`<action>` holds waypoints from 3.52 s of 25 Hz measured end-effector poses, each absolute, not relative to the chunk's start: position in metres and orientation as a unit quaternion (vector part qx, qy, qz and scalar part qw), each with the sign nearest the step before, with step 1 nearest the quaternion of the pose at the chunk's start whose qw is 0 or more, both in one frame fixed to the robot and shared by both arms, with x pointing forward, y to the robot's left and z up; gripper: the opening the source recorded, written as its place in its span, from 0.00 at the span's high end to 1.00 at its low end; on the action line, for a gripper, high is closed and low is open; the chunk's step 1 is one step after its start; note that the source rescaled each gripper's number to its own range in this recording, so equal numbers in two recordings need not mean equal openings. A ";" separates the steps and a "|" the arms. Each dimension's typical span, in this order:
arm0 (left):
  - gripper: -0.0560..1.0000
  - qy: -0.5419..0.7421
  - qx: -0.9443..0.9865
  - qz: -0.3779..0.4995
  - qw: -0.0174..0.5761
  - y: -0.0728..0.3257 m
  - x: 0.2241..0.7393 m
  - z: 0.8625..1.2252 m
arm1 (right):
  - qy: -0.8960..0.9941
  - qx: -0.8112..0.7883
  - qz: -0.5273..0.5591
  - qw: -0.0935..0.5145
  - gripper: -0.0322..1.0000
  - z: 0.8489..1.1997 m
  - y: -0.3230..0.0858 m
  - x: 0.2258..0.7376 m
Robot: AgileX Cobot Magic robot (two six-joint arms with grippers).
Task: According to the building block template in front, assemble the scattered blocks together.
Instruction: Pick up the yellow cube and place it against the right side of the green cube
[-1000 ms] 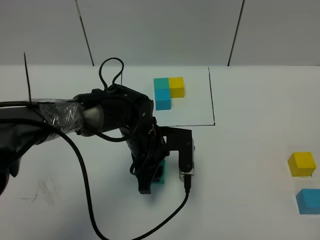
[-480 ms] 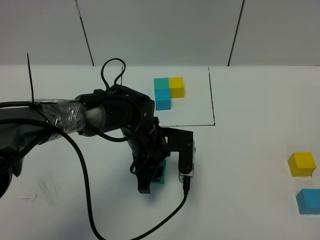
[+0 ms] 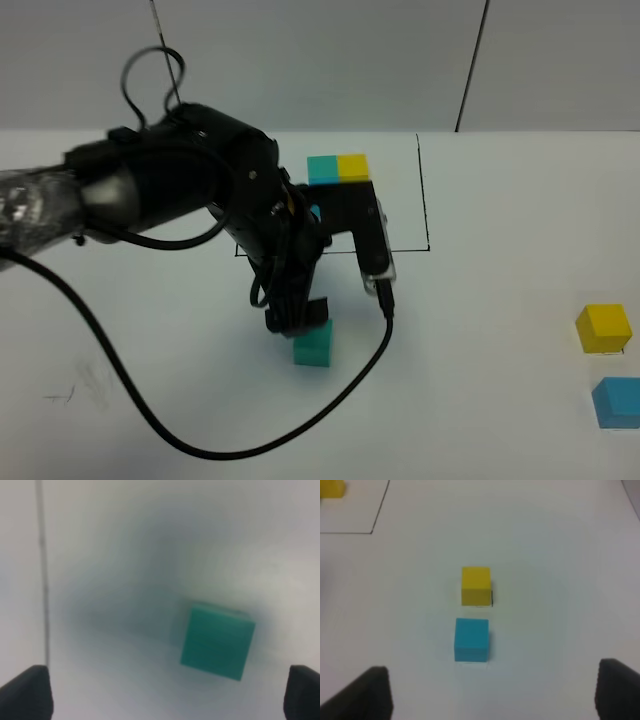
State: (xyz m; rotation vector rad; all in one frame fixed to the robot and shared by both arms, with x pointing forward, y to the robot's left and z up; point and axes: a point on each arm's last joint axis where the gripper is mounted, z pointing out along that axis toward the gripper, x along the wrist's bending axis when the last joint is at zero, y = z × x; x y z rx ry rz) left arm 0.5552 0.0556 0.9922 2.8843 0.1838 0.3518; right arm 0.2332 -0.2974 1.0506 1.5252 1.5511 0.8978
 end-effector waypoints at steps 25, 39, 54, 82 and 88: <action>0.16 0.450 0.735 0.462 0.210 0.309 0.323 1.266 | 0.609 0.598 0.352 0.384 0.31 1.051 -0.297 0.233; 0.21 0.414 0.563 0.559 0.446 0.344 0.098 1.220 | 0.609 0.598 0.352 0.384 0.31 1.051 -0.297 0.233; 0.25 0.642 0.565 0.384 0.347 0.299 0.195 1.087 | 0.609 0.598 0.352 0.384 0.31 1.051 -0.297 0.233; 0.38 0.682 0.554 0.336 0.340 0.300 0.226 1.045 | 0.609 0.598 0.352 0.384 0.31 1.051 -0.297 0.233; 0.38 0.682 0.554 0.336 0.340 0.300 0.226 1.045 | 0.607 0.600 0.353 0.383 0.31 1.051 -0.297 0.233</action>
